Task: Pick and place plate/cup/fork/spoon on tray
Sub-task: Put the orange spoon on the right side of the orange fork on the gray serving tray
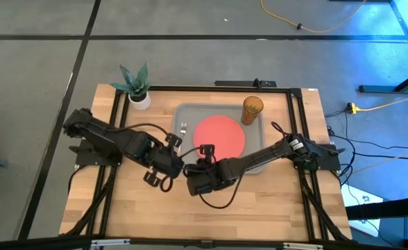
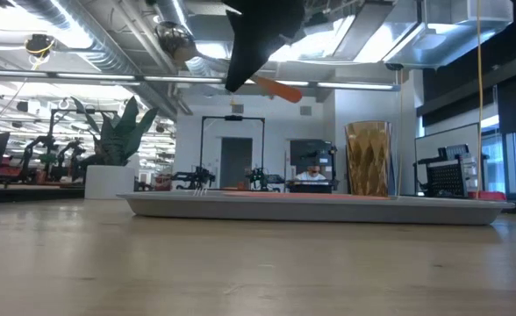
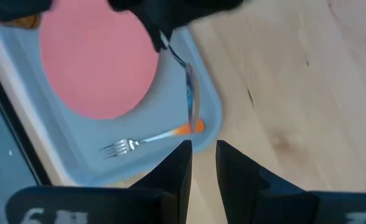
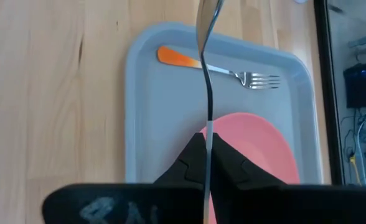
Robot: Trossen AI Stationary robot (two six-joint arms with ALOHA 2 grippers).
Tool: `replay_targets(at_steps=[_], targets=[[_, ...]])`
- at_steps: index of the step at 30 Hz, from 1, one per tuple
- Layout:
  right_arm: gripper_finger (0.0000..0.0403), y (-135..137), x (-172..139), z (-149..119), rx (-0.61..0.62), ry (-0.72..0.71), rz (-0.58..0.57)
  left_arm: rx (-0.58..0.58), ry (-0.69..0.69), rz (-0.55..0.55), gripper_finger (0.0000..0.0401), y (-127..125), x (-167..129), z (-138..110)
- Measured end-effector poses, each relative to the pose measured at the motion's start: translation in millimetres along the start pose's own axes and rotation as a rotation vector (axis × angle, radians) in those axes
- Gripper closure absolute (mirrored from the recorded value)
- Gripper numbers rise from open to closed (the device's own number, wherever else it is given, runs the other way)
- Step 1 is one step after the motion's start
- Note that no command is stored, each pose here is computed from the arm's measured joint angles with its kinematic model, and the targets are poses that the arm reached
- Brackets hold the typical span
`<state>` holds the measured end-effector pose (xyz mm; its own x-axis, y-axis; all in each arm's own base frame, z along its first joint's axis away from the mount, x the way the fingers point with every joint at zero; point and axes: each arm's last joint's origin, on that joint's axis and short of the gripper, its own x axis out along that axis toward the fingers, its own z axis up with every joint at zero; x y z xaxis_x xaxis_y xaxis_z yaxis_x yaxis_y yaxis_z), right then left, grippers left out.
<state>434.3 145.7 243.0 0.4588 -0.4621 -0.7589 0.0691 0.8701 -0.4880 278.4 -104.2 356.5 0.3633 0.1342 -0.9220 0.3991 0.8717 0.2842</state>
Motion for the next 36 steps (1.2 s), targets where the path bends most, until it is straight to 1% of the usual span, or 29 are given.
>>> replay_targets(at_steps=[5,10,17,22,28,30,32,34,36], targets=[[0.0399,3.4,-2.9,-0.6,-0.025,-0.011,-0.023,0.044,-0.003,-0.001,0.0335,-5.4,16.1,0.6],[0.0399,3.7,-3.1,-0.6,-0.025,-0.011,-0.022,0.06,-0.037,0.005,0.0335,-6.2,21.3,3.9],[0.0399,4.3,-3.1,-0.7,-0.027,-0.01,-0.014,0.06,-0.032,-0.032,0.0335,-8.9,29.4,2.4],[0.0399,3.8,-2.7,-0.3,-0.023,-0.013,-0.016,0.038,0.002,0.009,0.0335,-10.4,37.6,-1.0],[0.0399,4.0,-3.1,-0.3,-0.023,-0.013,-0.013,0.026,-0.011,0.009,0.0335,-10.0,41.7,-0.4],[0.0399,4.0,-3.1,-0.3,-0.022,-0.013,-0.013,0.021,-0.024,0.011,0.0343,-9.8,41.7,1.0],[0.0399,4.0,-3.0,-0.2,-0.022,-0.013,-0.011,0.013,-0.025,0.013,0.036,-8.2,42.1,1.0],[0.0399,4.0,-3.0,-0.3,-0.023,-0.013,-0.011,-0.018,-0.022,0.009,0.0385,-6.1,42.7,0.4],[0.0399,3.8,-2.8,-0.2,-0.029,-0.012,-0.009,-0.047,-0.016,-0.014,0.0393,-3.4,43.6,-0.6]])
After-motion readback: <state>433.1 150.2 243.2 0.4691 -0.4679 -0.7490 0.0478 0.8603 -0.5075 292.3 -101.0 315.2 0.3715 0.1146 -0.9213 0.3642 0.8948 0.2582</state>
